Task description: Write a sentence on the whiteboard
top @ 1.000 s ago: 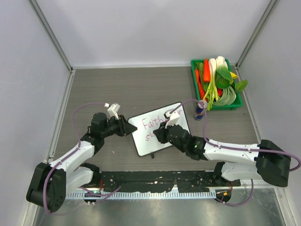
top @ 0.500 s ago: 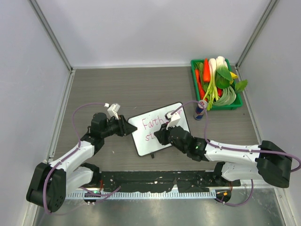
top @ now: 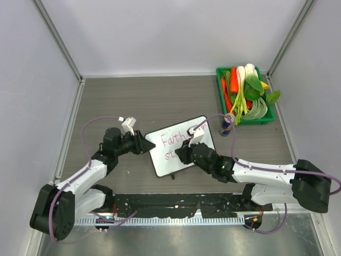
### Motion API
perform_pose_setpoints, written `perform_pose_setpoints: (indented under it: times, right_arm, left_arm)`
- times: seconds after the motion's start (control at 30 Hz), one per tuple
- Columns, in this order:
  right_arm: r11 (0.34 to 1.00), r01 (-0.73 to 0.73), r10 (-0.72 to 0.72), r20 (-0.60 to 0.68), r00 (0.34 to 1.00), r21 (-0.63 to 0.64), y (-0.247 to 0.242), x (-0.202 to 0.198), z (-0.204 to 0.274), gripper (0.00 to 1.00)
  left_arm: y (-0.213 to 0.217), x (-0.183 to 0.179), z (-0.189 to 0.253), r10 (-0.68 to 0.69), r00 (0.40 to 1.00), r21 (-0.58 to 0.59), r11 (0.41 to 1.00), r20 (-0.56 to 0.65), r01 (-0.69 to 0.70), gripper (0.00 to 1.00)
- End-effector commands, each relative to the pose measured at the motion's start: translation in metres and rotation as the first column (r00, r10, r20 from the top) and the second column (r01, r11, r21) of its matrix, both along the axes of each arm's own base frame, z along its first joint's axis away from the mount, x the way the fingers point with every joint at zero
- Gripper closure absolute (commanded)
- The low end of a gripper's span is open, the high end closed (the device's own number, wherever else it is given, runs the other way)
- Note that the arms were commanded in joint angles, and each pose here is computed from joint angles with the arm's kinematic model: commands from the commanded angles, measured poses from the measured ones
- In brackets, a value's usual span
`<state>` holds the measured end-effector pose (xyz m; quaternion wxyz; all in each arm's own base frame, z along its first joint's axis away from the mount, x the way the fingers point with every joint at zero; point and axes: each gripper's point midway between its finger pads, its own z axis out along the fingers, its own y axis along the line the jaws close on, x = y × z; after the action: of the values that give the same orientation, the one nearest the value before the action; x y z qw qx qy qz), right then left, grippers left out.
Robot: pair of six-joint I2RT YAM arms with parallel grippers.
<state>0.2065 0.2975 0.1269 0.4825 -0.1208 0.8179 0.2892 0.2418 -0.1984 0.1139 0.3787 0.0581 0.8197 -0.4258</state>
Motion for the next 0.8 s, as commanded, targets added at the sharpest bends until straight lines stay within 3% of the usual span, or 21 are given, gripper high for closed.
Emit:
perform_pose_setpoints:
  times: [0.0,0.2,0.47,0.77]
  right_arm:
    - [0.998,0.056,-0.054,0.054,0.997,-0.026,-0.007,0.012,0.016,0.99]
    - [0.998,0.059,-0.059,0.066,0.996,-0.004,-0.007,0.013,0.026,0.99]
    - [0.993,0.033,-0.045,0.103,0.994,0.117,0.001,0.012,0.068,0.98]
    - [0.983,-0.005,-0.012,0.092,0.996,0.181,-0.001,0.021,0.073,0.99]
  left_arm:
    - [0.01,0.005,-0.015,0.029,0.999,0.076,0.997,0.017,-0.03,1.0]
    - [0.011,0.005,-0.016,0.029,0.999,0.078,0.996,0.017,-0.031,1.0]
    - [0.011,0.005,-0.016,0.031,0.999,0.077,0.996,0.018,-0.033,1.0]
    - [0.011,0.005,-0.016,0.032,0.999,0.076,0.997,0.017,-0.033,1.0]
